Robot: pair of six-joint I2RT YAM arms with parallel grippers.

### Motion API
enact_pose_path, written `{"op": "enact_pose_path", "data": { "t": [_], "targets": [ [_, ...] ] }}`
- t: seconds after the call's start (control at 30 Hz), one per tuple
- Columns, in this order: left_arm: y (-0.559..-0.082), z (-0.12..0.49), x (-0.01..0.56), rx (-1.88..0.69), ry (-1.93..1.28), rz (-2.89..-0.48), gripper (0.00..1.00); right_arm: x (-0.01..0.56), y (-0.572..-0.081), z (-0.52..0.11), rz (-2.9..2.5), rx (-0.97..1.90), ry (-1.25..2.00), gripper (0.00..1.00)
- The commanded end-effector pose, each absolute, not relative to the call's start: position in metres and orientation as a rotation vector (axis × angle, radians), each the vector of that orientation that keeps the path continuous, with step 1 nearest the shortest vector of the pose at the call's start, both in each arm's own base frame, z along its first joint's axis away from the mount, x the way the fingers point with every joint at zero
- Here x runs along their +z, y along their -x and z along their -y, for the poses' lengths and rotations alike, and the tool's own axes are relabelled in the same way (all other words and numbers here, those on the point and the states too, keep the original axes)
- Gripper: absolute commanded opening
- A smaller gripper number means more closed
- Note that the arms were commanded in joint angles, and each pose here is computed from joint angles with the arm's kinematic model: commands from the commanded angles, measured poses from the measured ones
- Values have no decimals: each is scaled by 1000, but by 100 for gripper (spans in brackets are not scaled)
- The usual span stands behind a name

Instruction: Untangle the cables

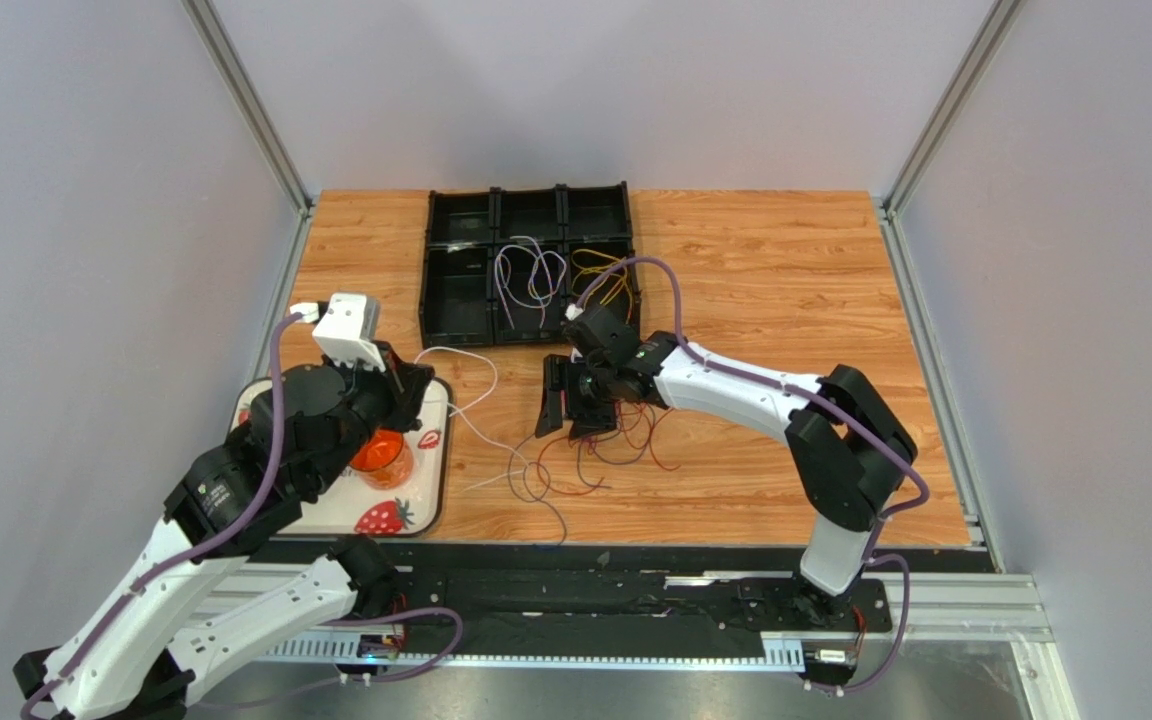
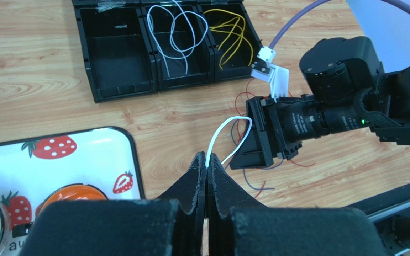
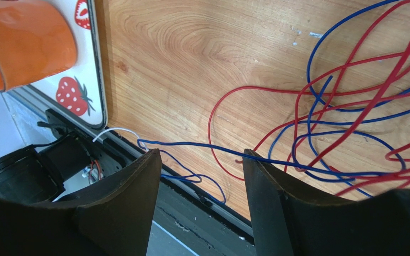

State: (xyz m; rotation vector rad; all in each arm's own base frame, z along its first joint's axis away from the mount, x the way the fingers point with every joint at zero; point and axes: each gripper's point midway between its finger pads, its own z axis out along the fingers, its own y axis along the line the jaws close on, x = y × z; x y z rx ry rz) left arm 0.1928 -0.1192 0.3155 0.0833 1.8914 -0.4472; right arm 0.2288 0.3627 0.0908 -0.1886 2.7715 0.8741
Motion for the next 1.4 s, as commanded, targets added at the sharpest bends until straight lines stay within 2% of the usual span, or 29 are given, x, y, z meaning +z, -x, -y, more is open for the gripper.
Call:
{"op": "enact_pose_path", "data": {
  "t": [0.0,0.13,0.37,0.5,0.9,0.97,1.0,1.03,1.07,1.2,1.37],
  "targets": [
    [-190,117,312,-457,-72,-1886,0,99,-242,-376,-2727,871,125,59],
    [-187,115,309,-462,-69,-1890,0,99,-250,-375,-2705,832,96,56],
    [-184,115,307,-482,-68,-1892,0,101,-259,-372,-2679,803,40,57],
    [-183,115,302,-479,-66,-1904,0,126,-261,-375,-2557,924,-17,58],
    [-176,117,307,-543,-63,-1889,0,96,-272,-375,-2606,806,-104,56],
    [-174,118,306,-550,-64,-1892,0,97,-277,-378,-2595,802,-106,43],
    [-174,117,305,-550,-61,-1892,0,99,-278,-379,-2591,805,-102,32],
    [-174,117,306,-550,-60,-1890,0,100,-278,-379,-2588,803,-92,6],
    [-174,116,306,-547,-60,-1891,0,99,-279,-378,-2590,795,-87,0],
    [-172,110,312,-530,-58,-1875,0,103,-279,-372,-2590,787,-70,0],
    [-169,94,336,-492,-50,-1825,0,107,-296,-330,-2560,719,-134,0]
  ]
}}
